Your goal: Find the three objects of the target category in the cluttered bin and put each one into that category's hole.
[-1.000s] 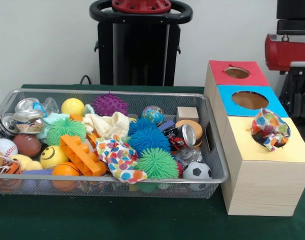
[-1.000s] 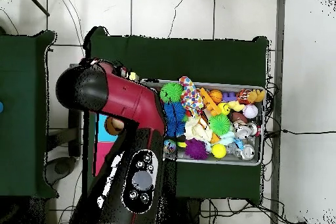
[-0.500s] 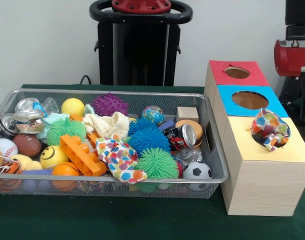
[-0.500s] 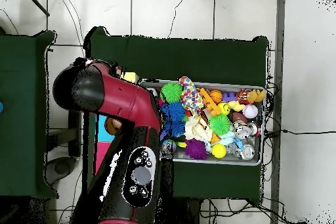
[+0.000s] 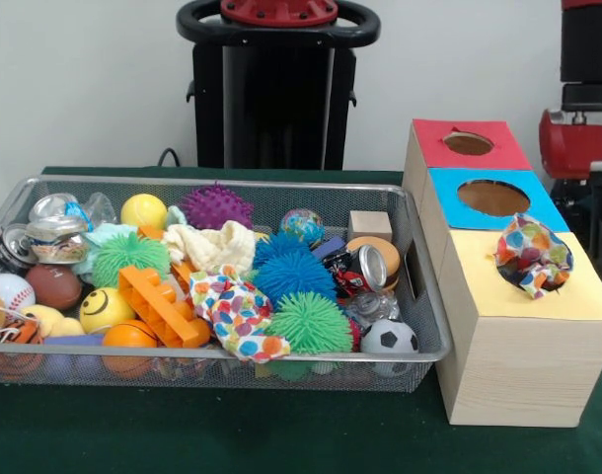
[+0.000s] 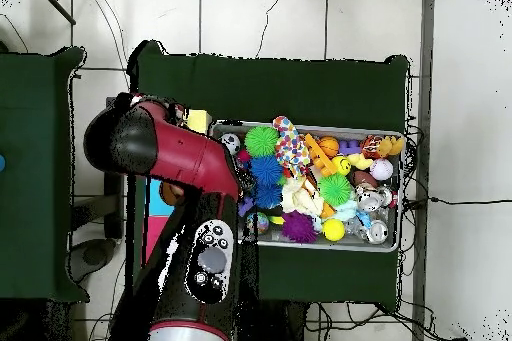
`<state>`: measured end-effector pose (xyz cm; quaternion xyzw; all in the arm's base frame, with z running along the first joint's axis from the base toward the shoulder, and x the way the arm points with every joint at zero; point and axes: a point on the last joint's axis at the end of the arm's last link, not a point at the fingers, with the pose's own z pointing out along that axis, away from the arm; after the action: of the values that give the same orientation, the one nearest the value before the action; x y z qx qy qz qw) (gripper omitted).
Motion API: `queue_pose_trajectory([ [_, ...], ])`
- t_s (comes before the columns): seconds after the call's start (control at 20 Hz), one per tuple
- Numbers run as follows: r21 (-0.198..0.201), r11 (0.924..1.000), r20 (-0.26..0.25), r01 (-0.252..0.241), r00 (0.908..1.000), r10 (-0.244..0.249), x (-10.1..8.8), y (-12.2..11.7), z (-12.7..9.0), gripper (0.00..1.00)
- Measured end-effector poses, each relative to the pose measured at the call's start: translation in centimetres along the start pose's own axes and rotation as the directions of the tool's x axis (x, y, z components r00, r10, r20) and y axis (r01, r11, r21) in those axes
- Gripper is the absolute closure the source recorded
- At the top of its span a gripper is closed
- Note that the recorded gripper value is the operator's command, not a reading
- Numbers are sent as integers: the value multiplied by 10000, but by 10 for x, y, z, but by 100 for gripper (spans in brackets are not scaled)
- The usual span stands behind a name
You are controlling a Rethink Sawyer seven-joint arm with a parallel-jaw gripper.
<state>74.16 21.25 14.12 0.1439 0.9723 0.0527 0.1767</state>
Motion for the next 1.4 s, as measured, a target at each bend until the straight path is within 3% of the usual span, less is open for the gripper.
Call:
queue_pose_trajectory([
  [0.35,432,9984,-180,361,9992,-353,22,1,14,100],
  [0.85,1136,9915,-199,632,9979,-613,32,-16,21,100],
  [1.4,1391,9882,-322,644,9977,-604,37,-28,30,100],
])
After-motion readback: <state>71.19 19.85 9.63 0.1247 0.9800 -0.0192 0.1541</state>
